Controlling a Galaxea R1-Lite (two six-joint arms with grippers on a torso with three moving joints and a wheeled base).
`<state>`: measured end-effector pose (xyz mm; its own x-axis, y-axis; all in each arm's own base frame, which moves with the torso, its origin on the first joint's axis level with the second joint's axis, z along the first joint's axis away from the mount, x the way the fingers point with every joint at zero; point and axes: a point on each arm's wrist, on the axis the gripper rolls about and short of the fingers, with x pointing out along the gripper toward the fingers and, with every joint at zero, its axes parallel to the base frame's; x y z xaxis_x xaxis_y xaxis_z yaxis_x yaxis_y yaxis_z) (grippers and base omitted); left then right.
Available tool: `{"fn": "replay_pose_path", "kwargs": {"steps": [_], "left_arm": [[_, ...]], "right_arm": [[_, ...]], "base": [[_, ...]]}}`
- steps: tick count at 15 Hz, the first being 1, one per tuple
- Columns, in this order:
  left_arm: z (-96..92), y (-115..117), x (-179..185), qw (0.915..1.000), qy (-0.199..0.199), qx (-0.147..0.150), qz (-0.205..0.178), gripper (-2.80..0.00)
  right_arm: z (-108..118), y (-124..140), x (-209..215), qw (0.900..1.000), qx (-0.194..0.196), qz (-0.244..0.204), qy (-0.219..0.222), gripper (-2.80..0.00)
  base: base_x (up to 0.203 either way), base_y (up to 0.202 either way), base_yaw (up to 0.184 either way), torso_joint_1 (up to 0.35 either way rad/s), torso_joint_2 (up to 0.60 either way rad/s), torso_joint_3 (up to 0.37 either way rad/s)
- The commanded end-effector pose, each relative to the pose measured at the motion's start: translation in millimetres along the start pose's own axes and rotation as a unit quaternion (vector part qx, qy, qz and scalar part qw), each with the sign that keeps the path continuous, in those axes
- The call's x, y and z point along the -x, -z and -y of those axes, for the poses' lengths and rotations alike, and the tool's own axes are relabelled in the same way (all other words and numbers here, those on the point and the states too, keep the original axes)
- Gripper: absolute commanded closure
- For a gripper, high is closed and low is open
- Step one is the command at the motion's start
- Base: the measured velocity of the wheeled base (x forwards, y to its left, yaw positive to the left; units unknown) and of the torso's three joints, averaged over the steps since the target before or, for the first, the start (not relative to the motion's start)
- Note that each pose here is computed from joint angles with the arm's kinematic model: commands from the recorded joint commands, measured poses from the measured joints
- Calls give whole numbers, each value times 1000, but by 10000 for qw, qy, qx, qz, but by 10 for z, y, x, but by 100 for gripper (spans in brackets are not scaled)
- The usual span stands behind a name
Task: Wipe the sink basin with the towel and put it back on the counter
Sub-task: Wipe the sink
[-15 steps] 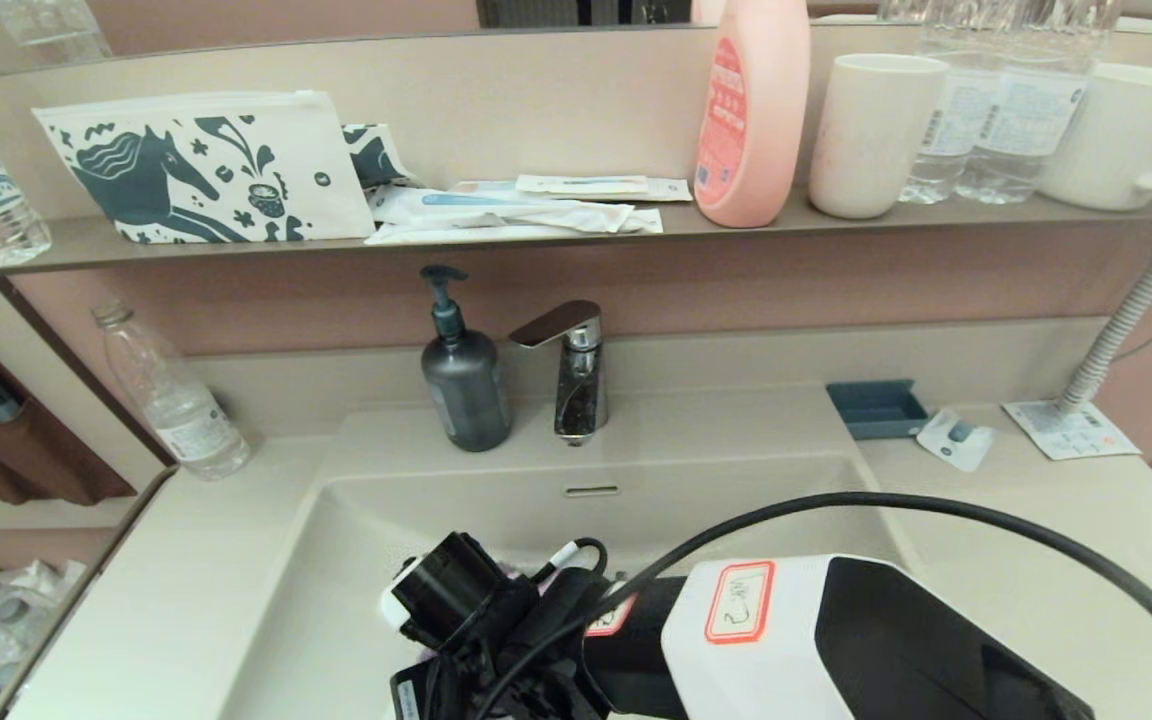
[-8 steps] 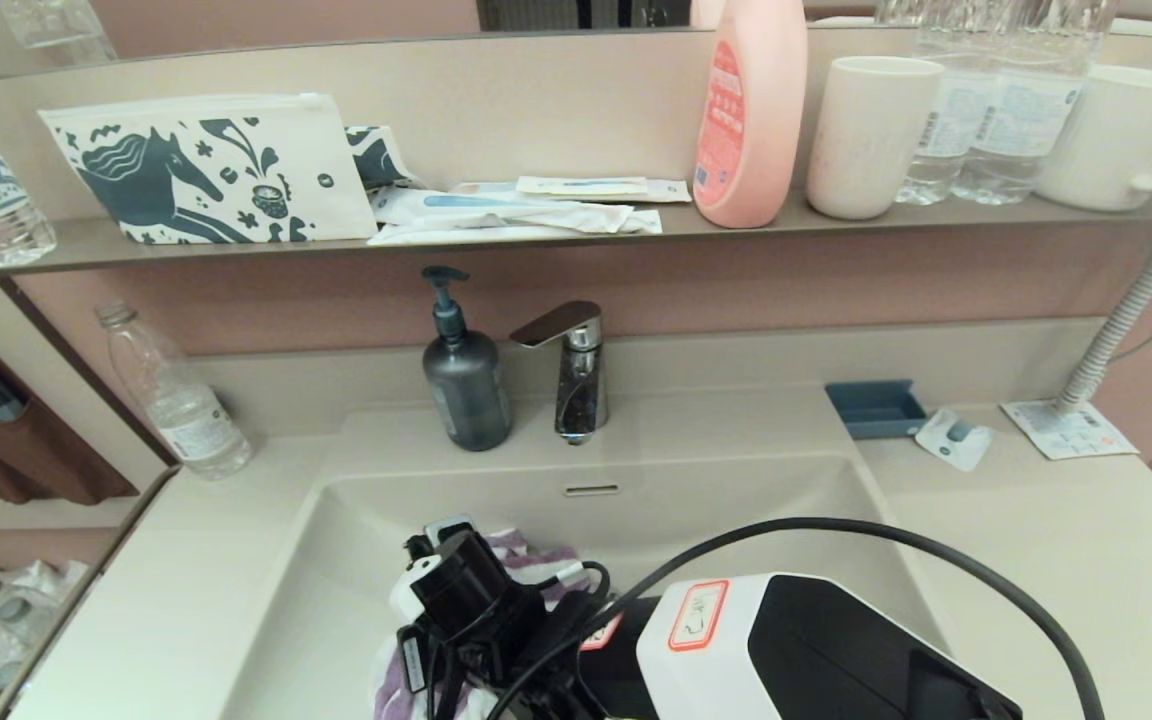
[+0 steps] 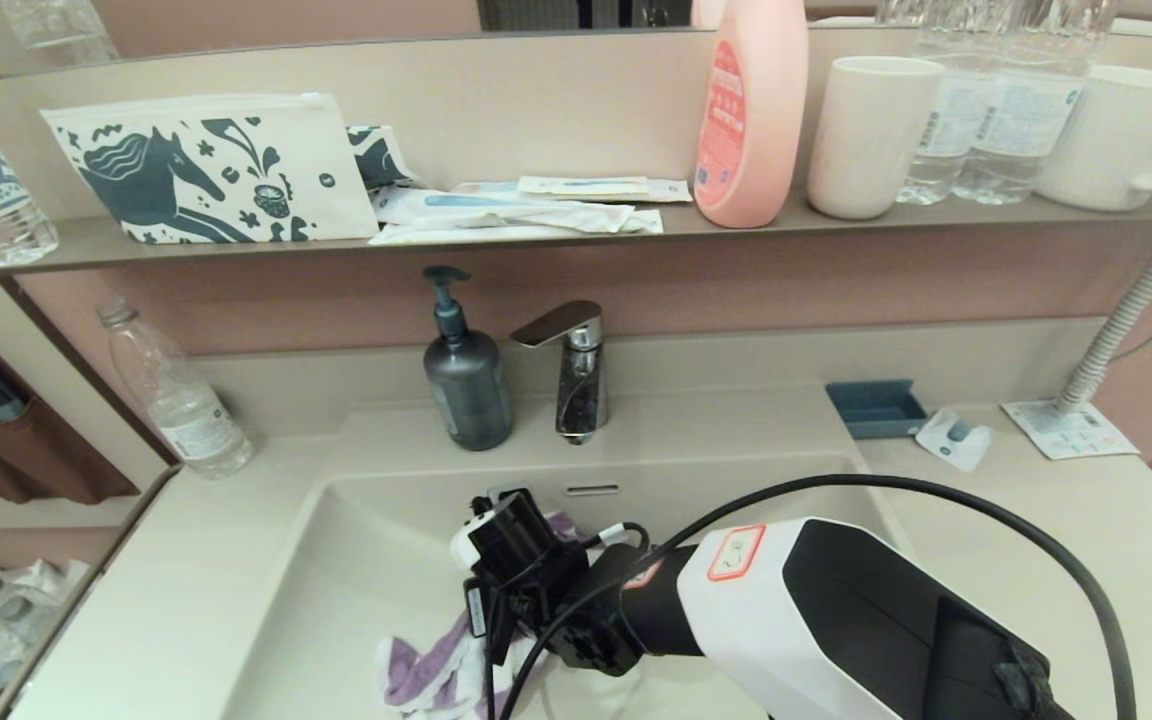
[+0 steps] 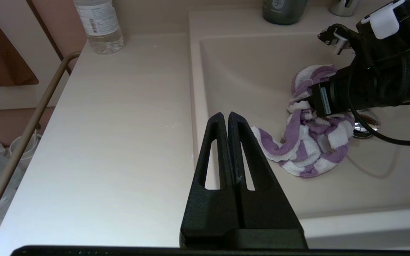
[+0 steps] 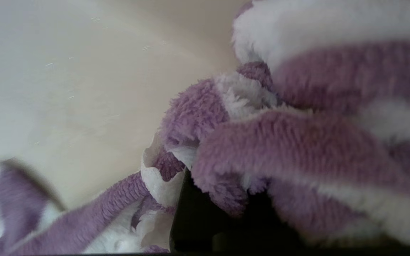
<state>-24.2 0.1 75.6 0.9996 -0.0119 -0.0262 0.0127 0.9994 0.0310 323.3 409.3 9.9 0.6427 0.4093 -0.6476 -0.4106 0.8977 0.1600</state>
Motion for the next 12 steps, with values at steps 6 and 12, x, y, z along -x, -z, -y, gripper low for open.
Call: {"fn": "replay_pose_path", "kwargs": {"steps": [6,12], "left_arm": [[0,0,-1,10000,2,0,-7,0],[0,0,-1,10000,2,-5,-7,0]], "right_arm": [[552,-76,-15,9971,-244,-139,709,0],[1000,-34,64,9905,-409,-396,1251,0]], "base": [[0,0,0,0,0,0],[0,0,0,0,0,0]]}}
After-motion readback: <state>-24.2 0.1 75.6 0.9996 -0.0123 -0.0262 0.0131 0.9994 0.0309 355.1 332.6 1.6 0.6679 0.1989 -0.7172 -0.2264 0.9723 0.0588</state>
